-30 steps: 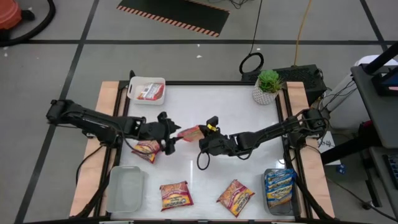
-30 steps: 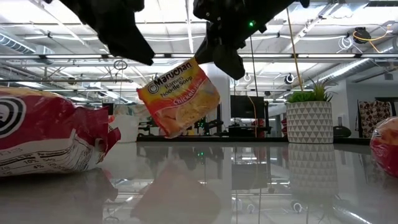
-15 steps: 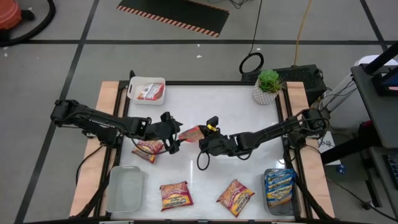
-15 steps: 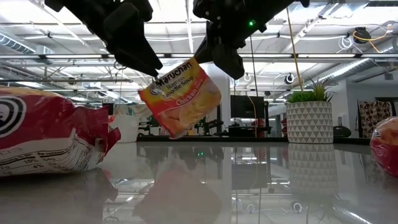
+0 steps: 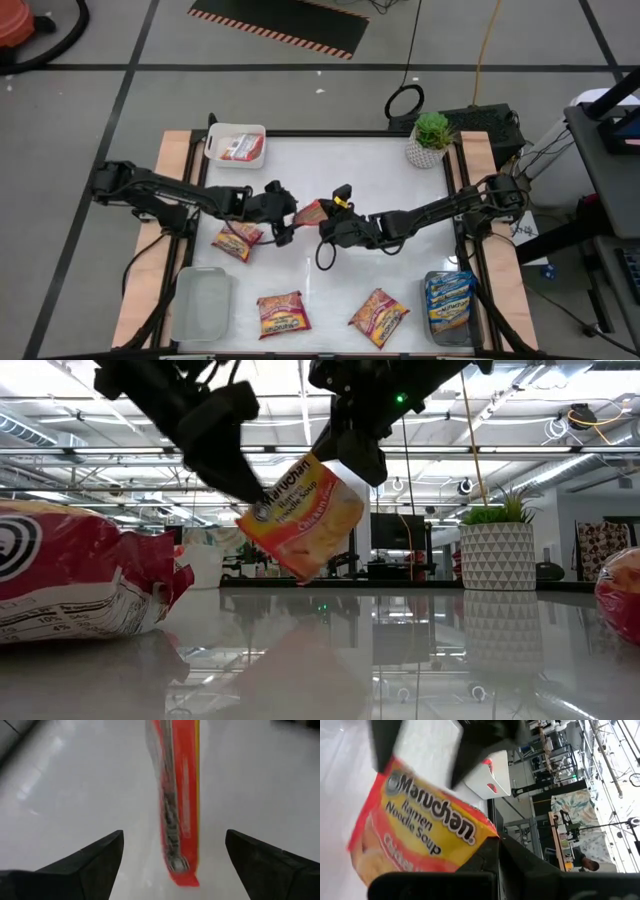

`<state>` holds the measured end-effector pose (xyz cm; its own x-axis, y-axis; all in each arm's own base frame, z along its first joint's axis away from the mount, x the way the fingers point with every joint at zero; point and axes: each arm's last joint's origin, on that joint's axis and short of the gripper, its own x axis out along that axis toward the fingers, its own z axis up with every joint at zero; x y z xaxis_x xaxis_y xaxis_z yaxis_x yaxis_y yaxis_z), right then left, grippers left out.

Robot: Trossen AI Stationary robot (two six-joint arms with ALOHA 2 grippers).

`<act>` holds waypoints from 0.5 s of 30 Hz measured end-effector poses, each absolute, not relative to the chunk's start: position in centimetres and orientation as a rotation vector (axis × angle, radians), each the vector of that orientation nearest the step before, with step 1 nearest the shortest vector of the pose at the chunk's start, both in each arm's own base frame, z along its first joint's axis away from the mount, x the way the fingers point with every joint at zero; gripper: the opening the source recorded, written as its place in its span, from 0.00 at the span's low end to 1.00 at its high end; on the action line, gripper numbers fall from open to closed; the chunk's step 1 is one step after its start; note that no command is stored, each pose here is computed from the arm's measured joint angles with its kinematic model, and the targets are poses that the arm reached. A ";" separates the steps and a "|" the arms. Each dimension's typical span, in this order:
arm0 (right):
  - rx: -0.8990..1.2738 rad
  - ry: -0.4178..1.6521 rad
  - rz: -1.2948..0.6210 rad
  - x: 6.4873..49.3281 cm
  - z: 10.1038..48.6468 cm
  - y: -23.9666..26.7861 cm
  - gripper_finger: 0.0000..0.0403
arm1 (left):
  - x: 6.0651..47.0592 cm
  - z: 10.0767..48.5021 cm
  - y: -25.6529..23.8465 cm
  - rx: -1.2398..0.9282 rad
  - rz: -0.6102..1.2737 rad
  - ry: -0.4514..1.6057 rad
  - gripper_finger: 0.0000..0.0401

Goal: Sort Maruchan noodles
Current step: Put the orange noodle pack into the white bin

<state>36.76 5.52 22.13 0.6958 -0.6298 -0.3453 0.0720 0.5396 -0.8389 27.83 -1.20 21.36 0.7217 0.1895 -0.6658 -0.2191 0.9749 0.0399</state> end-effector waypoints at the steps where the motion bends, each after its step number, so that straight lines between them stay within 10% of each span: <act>1: -0.916 0.694 -0.459 36.8 22.1 5.5 0.00 | 27.8 21.0 -1.1 -0.052 0.212 0.747 0.88; 15: -0.906 0.690 -0.463 36.8 22.1 5.5 0.00 | 29.7 19.3 0.9 -0.100 0.297 0.719 0.85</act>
<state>36.77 5.53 22.14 0.6963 -0.6297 -0.3446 0.0795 0.5447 -0.8348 29.67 0.92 19.27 0.7128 0.2333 -0.6614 -0.3018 0.9533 0.0110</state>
